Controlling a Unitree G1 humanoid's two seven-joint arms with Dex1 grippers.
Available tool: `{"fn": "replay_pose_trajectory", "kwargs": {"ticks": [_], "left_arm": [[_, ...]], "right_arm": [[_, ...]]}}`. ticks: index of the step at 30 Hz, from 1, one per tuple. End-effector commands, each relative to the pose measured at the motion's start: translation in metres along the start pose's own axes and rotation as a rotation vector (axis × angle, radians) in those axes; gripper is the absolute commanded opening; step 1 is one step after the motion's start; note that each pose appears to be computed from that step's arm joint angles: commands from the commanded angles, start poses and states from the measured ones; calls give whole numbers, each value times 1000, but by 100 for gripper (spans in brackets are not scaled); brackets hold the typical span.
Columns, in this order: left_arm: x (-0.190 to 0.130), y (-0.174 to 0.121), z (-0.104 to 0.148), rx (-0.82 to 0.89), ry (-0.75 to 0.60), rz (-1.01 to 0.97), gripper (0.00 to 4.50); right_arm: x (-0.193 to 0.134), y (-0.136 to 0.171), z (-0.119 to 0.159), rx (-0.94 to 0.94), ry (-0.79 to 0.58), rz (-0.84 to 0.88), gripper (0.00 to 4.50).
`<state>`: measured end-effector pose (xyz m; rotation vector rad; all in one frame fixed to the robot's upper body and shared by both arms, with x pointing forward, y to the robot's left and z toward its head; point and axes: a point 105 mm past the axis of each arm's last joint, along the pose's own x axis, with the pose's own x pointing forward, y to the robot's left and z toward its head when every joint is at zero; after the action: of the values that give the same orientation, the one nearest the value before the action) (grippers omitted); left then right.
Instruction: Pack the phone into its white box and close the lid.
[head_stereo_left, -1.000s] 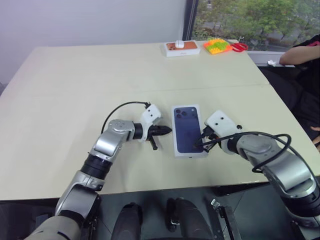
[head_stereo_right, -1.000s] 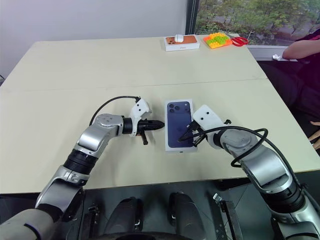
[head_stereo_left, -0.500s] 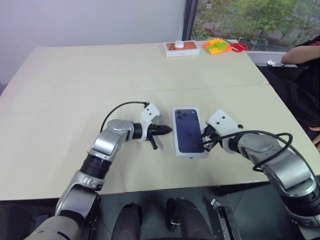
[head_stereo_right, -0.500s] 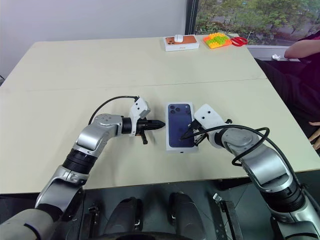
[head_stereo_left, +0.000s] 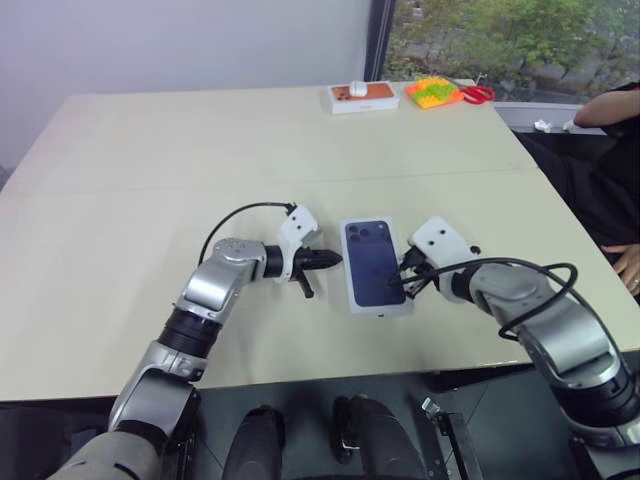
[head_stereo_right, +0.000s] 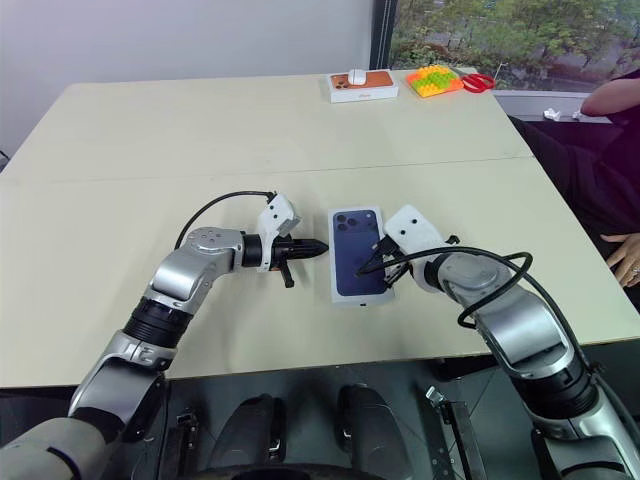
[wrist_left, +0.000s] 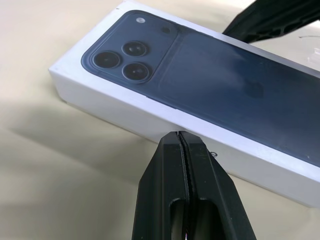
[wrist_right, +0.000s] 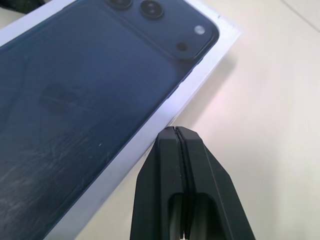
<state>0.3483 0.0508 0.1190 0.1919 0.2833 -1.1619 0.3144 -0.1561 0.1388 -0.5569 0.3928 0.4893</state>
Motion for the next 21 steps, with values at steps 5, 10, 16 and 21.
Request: {"fn": "replay_pose_trajectory", "kwargs": {"ticks": [5,10,16,21], "left_arm": [[-39,28,17,-1,-57,72,5],[-31,32,34,22,-104,69,5],[24,17,60,158,-66,-14,5],[52,7,55,224,9,-70,5]], "right_arm": [[-29,-13,16,-58,-104,-31,0],[-45,5,18,-84,-165,79,0],[-52,41,9,-65,-158,238,0],[-48,47,-3,-47,-109,232,0]]}}
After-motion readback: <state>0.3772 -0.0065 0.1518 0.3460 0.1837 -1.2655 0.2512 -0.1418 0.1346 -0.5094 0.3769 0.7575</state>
